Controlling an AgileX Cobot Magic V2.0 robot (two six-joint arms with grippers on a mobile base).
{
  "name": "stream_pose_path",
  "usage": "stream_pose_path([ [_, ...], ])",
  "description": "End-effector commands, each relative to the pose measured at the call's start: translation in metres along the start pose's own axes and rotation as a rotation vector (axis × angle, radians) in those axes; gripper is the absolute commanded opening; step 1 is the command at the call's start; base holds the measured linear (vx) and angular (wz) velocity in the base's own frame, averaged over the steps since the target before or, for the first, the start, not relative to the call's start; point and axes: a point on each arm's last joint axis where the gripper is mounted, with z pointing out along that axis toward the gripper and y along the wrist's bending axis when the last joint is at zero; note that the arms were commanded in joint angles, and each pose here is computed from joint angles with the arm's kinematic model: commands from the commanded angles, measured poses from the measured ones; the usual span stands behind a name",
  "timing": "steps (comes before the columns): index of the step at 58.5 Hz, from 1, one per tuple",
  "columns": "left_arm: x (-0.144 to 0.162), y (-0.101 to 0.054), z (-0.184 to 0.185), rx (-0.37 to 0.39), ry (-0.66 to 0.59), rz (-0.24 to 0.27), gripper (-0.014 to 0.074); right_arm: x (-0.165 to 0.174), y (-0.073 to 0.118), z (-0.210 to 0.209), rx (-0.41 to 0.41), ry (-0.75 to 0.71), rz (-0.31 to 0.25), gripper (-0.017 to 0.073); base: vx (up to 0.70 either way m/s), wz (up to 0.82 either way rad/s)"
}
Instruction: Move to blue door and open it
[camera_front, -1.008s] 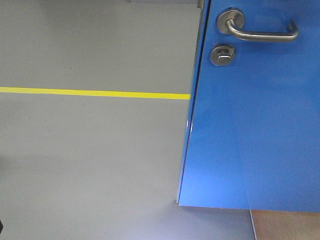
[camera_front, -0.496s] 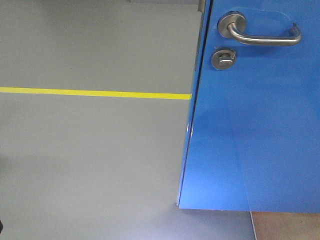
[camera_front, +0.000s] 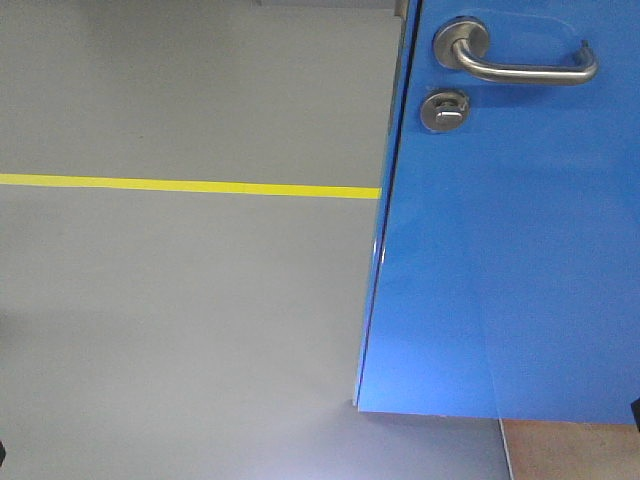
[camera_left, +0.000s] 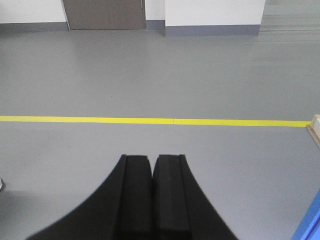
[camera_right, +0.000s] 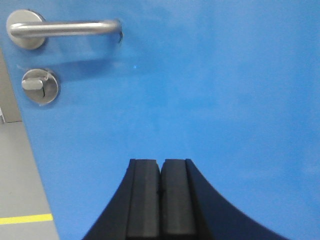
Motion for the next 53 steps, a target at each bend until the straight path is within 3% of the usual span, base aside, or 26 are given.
stream_pose_path([
  [1, -0.0159, 0.0001, -0.0045, 0.004, -0.118, -0.009, 0.0073, -0.0031, 0.0006, -0.0006, -0.007, -0.049, 0.027, 0.0008, 0.00, 0.00],
  [53, -0.0158, 0.0001, -0.0045, 0.004, -0.117, -0.009, 0.0073, -0.0025, 0.0005, -0.0011, -0.007, -0.046, 0.033, 0.0008, 0.00, 0.00],
])
